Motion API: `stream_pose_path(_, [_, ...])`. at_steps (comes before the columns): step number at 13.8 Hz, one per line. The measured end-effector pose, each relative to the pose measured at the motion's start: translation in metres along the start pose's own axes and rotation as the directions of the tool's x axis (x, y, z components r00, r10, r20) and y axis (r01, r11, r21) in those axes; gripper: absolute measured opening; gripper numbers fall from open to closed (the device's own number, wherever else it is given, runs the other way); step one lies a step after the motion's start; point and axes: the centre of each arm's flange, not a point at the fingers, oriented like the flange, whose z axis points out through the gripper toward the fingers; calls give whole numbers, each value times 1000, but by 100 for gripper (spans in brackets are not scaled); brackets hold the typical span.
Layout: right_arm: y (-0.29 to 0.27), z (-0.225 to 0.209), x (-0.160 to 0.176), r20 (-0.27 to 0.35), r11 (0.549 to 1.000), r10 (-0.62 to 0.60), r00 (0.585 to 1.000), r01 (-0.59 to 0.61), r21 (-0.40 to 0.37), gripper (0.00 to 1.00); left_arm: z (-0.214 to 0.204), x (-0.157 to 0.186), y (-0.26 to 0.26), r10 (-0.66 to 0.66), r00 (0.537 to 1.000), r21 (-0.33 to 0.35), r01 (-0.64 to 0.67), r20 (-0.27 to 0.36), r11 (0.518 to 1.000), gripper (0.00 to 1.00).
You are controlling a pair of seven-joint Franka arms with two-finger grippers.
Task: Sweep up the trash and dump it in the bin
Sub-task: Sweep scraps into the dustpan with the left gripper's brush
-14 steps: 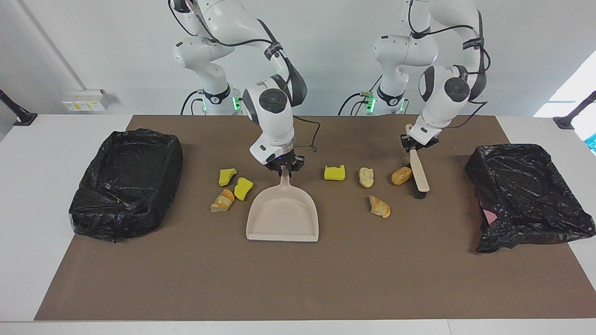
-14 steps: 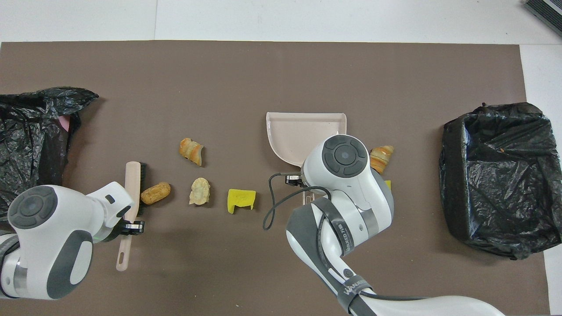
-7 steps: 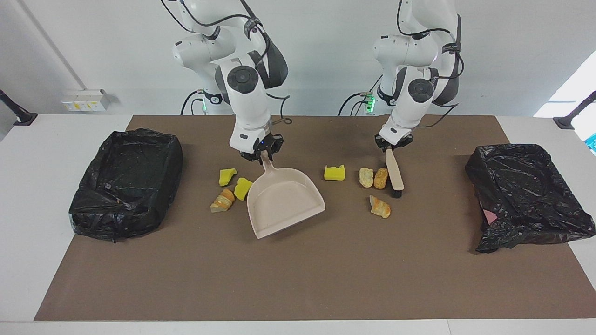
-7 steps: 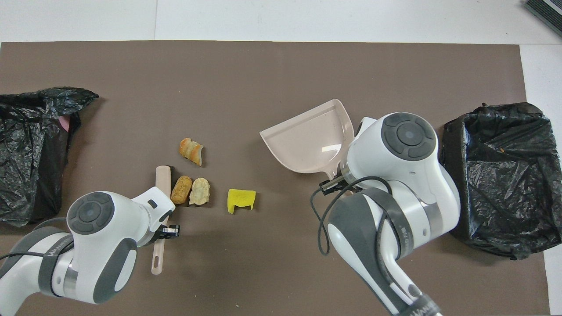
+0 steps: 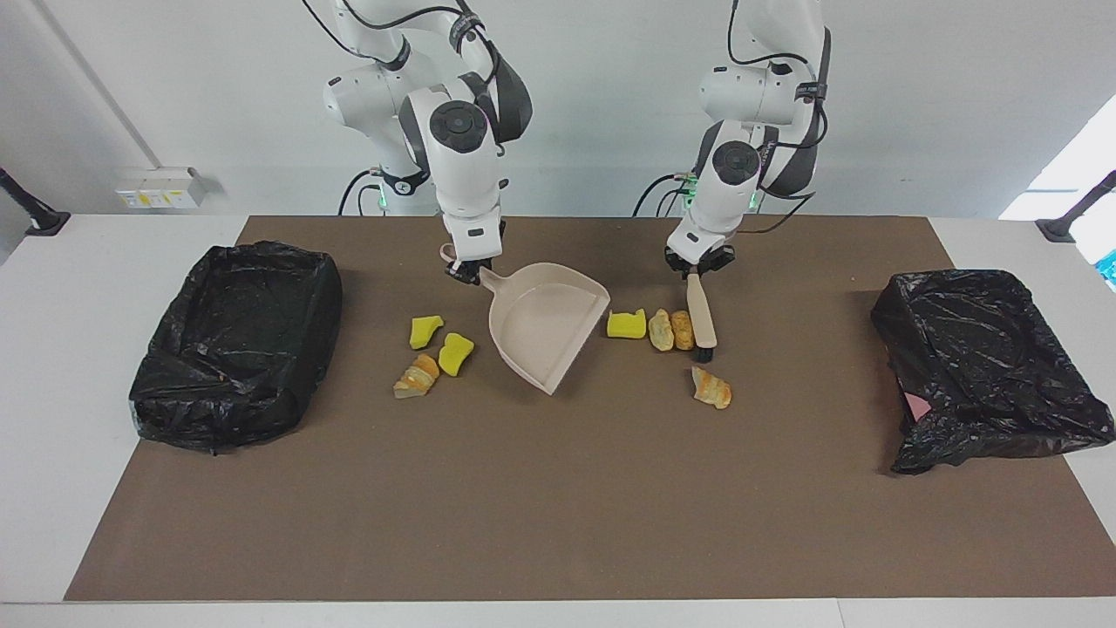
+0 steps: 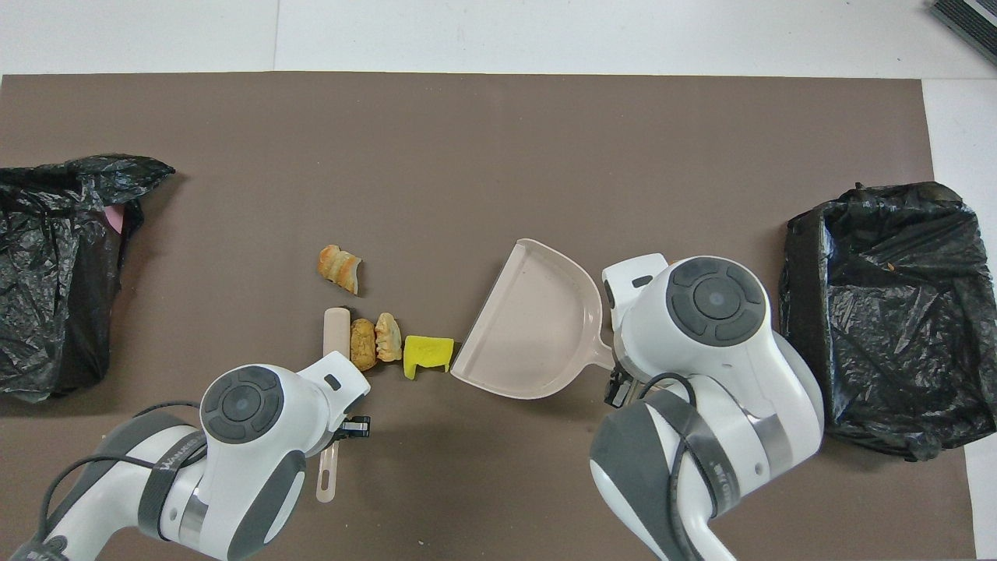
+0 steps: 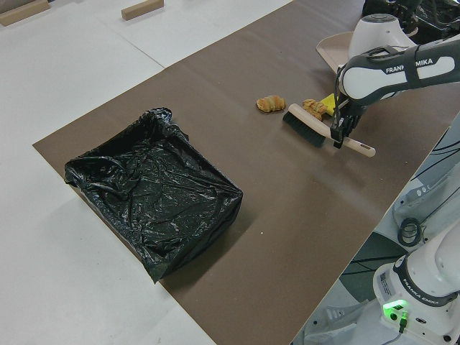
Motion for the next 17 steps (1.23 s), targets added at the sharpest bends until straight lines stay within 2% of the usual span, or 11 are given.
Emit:
stream_pose_path(4, [-15,28,8,55,985,-164,985,167,-48,32,0,-6,14,28,1000,-5,-28,-3,1000,26])
stream_pose_path(7, [-26,46,21,41,976,-204,978,206,-72,32,5,-6,23,38,999,-17,-38,-10,999,26])
stream_pose_path(11, [-33,62,32,70,969,-222,972,228,-92,32,4,-8,43,68,998,-39,-69,-14,997,26])
stream_pose_path(17, [-34,62,33,70,970,-217,974,223,-93,32,-10,-20,113,180,983,-170,-183,-35,968,26])
